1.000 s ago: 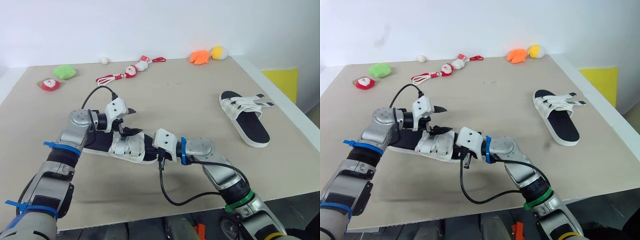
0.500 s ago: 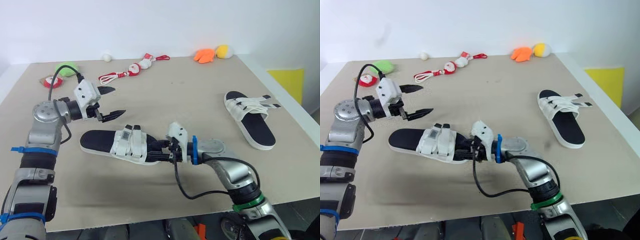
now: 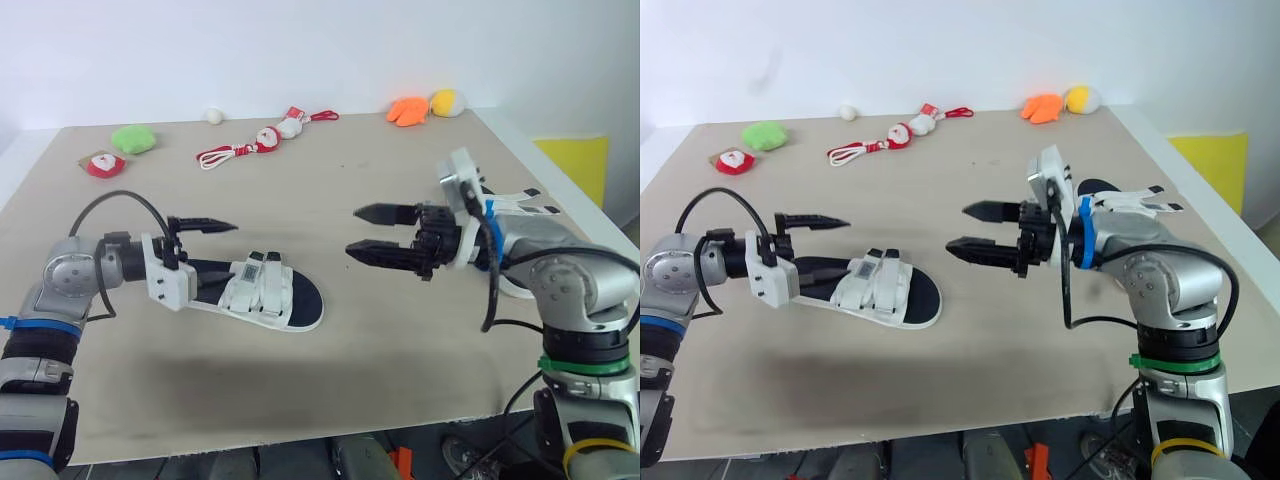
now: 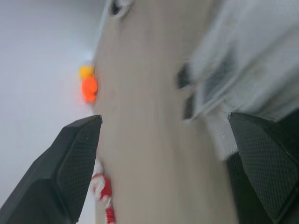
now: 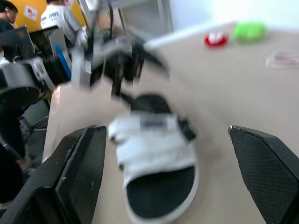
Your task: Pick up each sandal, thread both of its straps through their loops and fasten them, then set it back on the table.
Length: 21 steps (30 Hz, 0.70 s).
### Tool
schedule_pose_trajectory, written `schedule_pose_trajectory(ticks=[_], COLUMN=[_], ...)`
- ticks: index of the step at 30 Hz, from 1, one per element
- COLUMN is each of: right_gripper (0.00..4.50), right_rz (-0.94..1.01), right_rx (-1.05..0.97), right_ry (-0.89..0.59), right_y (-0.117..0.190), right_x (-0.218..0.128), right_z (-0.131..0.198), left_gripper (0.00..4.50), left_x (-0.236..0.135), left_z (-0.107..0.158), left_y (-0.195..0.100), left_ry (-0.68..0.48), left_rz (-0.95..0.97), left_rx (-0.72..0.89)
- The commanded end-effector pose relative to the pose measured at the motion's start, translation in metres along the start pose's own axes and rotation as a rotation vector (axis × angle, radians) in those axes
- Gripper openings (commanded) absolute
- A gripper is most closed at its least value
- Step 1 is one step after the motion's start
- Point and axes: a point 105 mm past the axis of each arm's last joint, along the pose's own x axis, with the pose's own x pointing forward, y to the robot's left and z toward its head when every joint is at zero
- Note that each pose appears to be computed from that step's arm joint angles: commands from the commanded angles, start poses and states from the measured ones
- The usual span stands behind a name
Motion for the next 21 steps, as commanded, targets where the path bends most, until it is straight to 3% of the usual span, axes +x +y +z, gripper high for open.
schedule_pose_trajectory(ticks=[1,16,19,21], right_gripper=[4.49,4.49,4.50,4.50], right_rz=[0.016,0.039,0.039,0.039], right_rx=[-0.097,-0.194,-0.198,-0.200], right_ry=[-0.043,0.025,0.030,0.032], right_y=[0.009,0.021,0.022,0.022], right_x=[0.001,0.003,0.003,0.003], right_z=[0.025,0.027,0.026,0.026], left_gripper=[4.50,4.50,3.30,2.19], left_x=[-0.001,0.039,0.046,0.049], left_z=[-0.001,0.013,0.015,0.016], left_y=[-0.017,-0.022,-0.021,-0.018], left_ry=[-0.007,-0.133,-0.147,-0.150], left_rz=[-0.072,-0.007,-0.013,-0.007], left_rx=[0.002,-0.073,-0.080,-0.085])
